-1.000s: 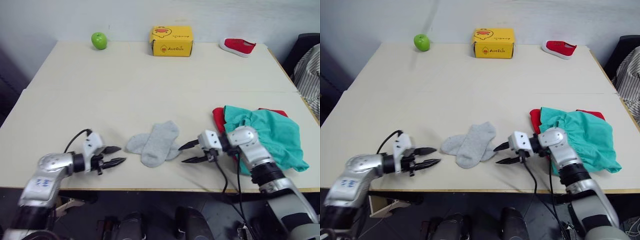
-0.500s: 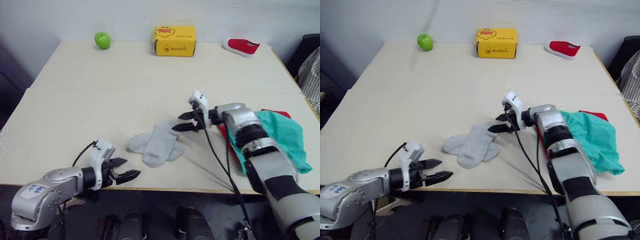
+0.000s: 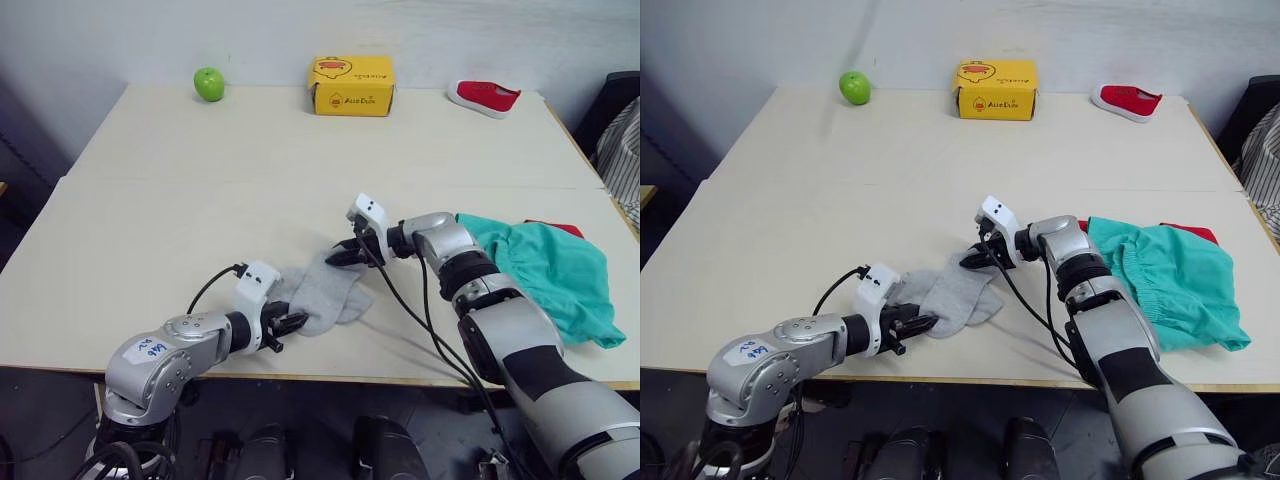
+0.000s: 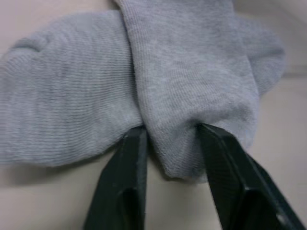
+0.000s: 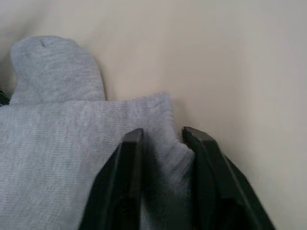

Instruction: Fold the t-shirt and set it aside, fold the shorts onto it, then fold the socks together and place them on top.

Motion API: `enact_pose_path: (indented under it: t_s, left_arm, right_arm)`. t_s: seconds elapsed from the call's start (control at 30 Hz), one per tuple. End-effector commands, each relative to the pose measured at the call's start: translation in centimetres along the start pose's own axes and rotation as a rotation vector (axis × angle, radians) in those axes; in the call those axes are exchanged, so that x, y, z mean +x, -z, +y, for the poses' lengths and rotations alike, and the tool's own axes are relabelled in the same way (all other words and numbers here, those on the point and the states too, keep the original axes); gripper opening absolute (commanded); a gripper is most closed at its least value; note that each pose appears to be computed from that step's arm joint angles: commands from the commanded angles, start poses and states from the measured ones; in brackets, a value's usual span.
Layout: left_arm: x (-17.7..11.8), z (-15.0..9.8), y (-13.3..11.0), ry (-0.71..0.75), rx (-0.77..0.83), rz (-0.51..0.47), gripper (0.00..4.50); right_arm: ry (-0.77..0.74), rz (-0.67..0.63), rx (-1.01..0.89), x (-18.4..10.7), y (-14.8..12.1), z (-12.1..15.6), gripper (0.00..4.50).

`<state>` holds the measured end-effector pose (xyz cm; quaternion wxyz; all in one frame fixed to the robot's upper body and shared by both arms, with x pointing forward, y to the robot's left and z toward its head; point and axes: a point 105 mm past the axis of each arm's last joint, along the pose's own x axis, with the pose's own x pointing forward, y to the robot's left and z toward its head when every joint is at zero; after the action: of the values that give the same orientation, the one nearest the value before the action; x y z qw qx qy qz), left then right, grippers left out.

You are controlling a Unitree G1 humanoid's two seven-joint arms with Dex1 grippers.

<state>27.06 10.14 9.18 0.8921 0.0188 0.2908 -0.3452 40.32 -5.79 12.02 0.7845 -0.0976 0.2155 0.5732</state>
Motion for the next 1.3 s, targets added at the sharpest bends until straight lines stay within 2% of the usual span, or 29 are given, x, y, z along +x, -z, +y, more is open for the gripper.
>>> enact_pose_path:
  t_s: [0.03, 0.1, 0.2, 0.3, 0.43, 0.5, 0.73, 0.97, 1.13, 1.3]
  left_arm:
    - [0.3, -0.3, 3.1, 0.046, -0.061, 0.127, 0.39]
    - [-0.6, 0.2, 2.4, 0.058, -0.059, 0.091, 0.04]
    - [-2.1, 1.1, 0.8, 0.068, -0.061, 0.007, 0.04]
    - [-3.5, 1.5, -0.3, 0.102, -0.055, -0.038, 0.04]
    - [-6.2, 1.6, -2.9, 0.204, 0.062, -0.141, 0.04]
    - [-7.2, 2.4, -3.9, 0.214, 0.162, -0.158, 0.04]
    - [-8.1, 5.7, -5.6, 0.307, 0.237, -0.080, 0.04]
    - [-5.8, 9.6, -6.5, 0.306, 0.306, 0.007, 0.04]
    - [-4.4, 10.1, -6.7, 0.347, 0.316, 0.037, 0.04]
    - [-3.2, 10.3, -7.1, 0.361, 0.332, 0.041, 0.04]
  right_arm:
    - [0.000, -0.084, -0.038, -0.8, -1.4, -0.1, 0.00]
    - [0.005, -0.127, -0.050, -1.4, -2.0, -0.3, 0.00]
    - [0.006, -0.177, -0.078, -2.7, -2.8, -0.4, 0.00]
    - [0.003, -0.214, -0.094, -3.7, -3.5, -0.3, 0.00]
    - [0.006, -0.272, -0.077, -6.0, -4.0, 0.5, 0.00]
    - [0.028, -0.288, -0.050, -6.8, -3.7, 1.3, 0.00]
    - [0.153, -0.354, 0.039, -8.1, -1.6, 4.7, 0.00]
    - [0.357, -0.451, 0.100, -5.7, 0.7, 8.1, 0.00]
    - [0.419, -0.420, 0.059, -3.9, 2.4, 9.8, 0.00]
    - [0.457, -0.429, 0.057, -3.7, 2.8, 10.2, 0.00]
